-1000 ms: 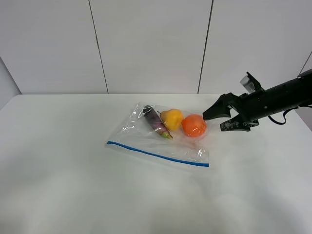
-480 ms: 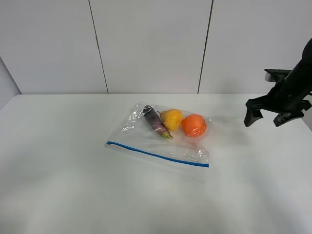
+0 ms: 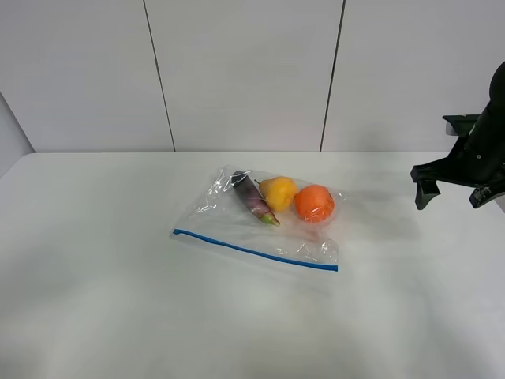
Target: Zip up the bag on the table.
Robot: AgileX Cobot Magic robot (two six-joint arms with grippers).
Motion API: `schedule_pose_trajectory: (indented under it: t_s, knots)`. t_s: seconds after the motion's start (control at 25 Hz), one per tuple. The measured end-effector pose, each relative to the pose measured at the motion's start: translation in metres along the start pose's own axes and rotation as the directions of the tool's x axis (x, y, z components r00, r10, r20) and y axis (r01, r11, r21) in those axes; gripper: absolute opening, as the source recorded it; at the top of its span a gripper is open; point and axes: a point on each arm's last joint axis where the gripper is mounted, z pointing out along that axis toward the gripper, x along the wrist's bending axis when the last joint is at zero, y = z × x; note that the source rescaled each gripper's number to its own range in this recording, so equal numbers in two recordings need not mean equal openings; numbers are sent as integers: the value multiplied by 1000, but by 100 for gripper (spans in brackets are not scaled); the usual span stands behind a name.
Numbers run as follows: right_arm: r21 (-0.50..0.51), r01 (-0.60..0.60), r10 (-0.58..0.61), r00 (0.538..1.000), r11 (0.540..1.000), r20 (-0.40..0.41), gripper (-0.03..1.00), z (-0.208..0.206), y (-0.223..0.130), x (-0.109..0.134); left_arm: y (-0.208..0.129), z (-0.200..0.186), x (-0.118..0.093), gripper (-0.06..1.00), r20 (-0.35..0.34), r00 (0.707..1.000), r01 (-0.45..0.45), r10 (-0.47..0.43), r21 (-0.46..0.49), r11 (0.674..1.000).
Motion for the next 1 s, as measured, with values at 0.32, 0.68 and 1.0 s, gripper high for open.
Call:
schedule_pose_trajectory:
  t_s: [0.32, 0.68, 1.0]
  knots:
    - [-91, -4, 5, 1000, 996, 11, 100, -36, -4, -1, 0, 0, 0, 100, 0, 1000, 0, 0, 0, 1000]
    - [-162, -14, 16, 1000, 987, 11, 100, -83, -18, -1, 0, 0, 0, 100, 0, 1000, 0, 0, 0, 1000]
    - [-374, -32, 36, 999, 927, 3, 100, -173, -61, 3, 0, 0, 0, 100, 0, 1000, 0, 0, 0, 1000]
